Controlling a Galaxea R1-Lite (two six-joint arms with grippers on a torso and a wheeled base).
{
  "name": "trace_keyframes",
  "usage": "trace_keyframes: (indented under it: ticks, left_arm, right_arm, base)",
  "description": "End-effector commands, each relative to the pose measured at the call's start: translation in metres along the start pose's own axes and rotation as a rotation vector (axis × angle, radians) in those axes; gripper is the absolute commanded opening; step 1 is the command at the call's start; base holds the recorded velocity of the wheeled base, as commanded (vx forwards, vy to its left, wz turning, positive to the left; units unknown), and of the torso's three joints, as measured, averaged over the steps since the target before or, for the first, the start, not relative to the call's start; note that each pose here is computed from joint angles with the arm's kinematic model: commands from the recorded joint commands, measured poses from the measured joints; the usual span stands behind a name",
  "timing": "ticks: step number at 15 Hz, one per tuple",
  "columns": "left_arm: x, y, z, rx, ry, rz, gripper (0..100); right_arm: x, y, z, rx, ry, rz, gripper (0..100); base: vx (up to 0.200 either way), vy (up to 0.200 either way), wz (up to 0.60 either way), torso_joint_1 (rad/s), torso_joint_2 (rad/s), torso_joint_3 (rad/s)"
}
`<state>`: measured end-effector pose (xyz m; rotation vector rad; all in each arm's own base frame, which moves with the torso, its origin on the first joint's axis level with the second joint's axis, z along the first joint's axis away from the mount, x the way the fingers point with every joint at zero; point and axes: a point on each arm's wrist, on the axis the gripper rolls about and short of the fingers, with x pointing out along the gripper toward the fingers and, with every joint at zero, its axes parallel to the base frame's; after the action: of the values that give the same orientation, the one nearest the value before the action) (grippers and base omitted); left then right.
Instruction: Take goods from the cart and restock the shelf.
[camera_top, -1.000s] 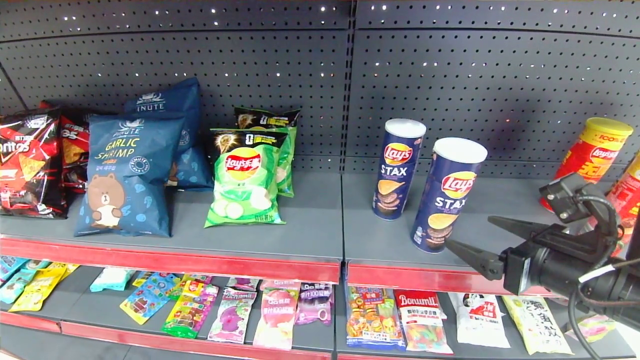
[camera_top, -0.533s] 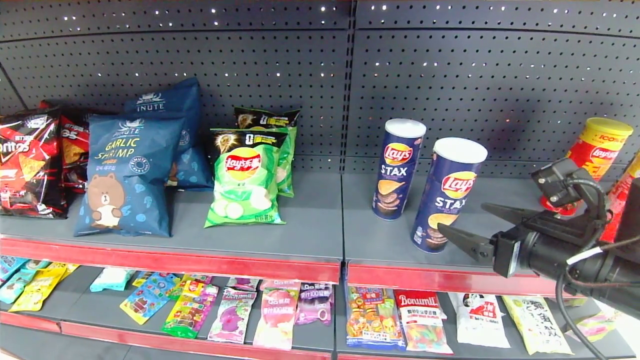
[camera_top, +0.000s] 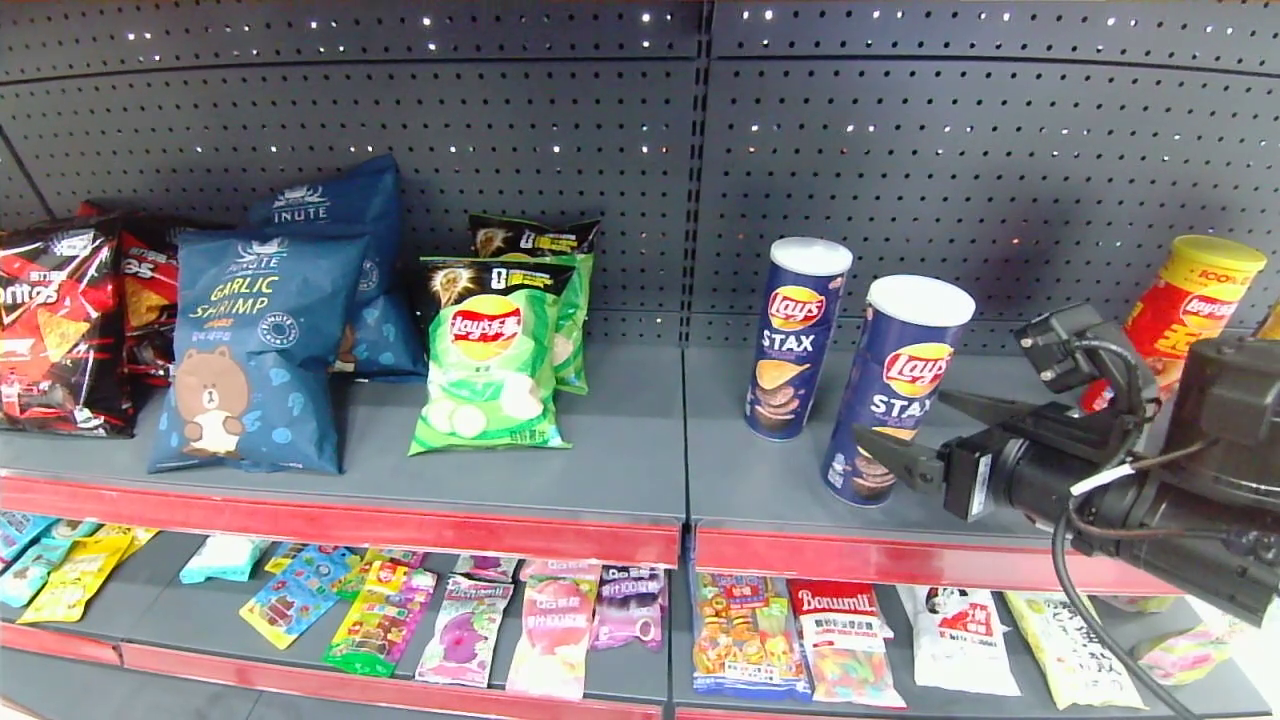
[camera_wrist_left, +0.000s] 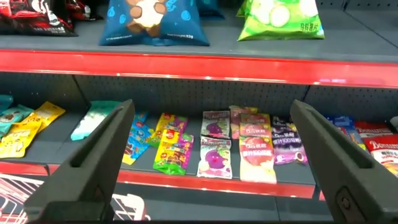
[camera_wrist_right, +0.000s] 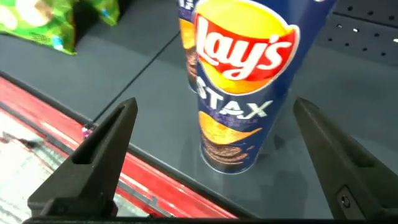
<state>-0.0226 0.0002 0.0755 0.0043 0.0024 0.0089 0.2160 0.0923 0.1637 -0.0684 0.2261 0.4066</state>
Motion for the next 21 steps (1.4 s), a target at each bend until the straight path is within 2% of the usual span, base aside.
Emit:
trace_keyframes:
  ticks: [1,13,21]
  left_arm:
    - [0.000,0.000,0.000,0.000,-0.002,0.000,100]
    - [0.000,0.000,0.000,0.000,-0.002,0.000,100]
    - [0.000,0.000,0.000,0.000,-0.002,0.000,100]
  right_arm:
    - [0.004,0.000,-0.001,0.000,0.007,-0.004,100]
    - [0.032,-0.010,0.008,0.024,-0.066,-0.126,100]
    - [0.041,-0.009,0.005,0.020,-0.047,-0.124,100]
  base:
    - [0.000,0.000,0.00,0.000,0.00,0.000]
    - [0.000,0.000,0.00,0.000,0.00,0.000]
    - [0.000,0.000,0.00,0.000,0.00,0.000]
